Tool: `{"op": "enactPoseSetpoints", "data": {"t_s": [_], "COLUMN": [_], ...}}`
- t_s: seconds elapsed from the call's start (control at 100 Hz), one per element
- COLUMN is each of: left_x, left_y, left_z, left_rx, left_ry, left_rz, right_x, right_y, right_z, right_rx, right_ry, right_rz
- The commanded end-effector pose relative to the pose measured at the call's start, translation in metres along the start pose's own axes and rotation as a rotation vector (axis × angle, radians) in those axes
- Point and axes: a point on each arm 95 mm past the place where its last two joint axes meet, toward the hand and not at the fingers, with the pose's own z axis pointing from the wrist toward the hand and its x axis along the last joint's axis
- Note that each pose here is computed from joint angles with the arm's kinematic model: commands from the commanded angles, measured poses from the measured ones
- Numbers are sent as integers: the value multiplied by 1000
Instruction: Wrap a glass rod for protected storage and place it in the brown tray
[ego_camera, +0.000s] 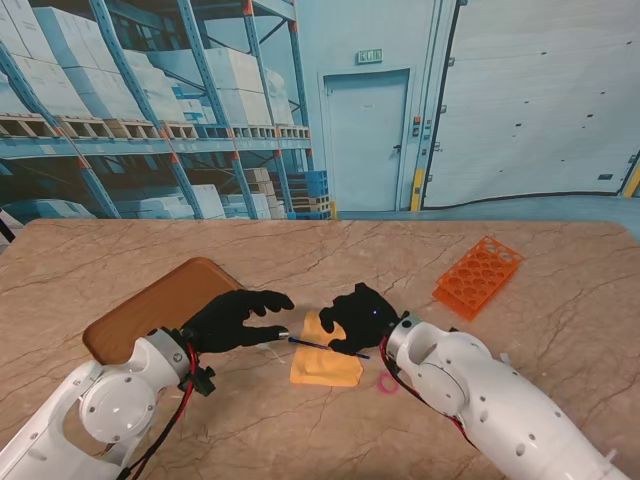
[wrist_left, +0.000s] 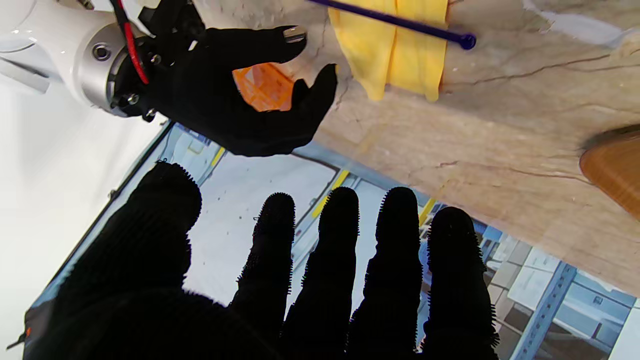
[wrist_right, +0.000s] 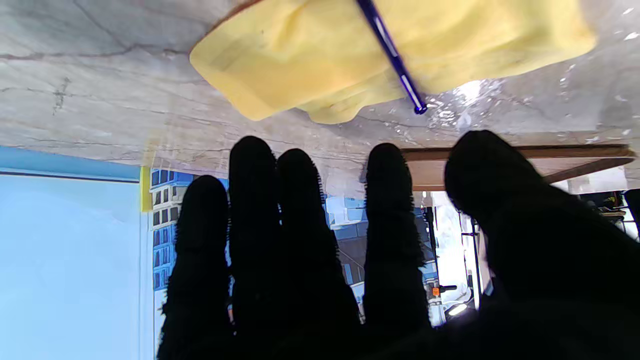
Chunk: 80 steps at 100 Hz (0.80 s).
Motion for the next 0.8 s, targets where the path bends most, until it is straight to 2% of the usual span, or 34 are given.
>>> {"op": "enactPoseSetpoints", "data": {"t_s": [0.0, 0.18, 0.34, 0.53, 0.79], "left_x": [3, 2, -5, -14, -22], "left_y": [4, 18, 32, 44, 62], "left_z": [2, 10, 19, 19, 23], "left_rx": [-19, -54, -23, -77, -131], "left_ry": [-3, -11, 51, 51, 58], "left_rz": [30, 128, 226, 349, 446], "right_x": [5, 9, 13, 15, 16], "right_y": [-10, -19, -28, -36, -43], "right_z": [-8, -25, -37, -45, -52], "right_rx": [23, 24, 23, 19, 26], "right_ry": [19, 17, 41, 79, 119], "right_rz": [-1, -22, -51, -98, -165]}}
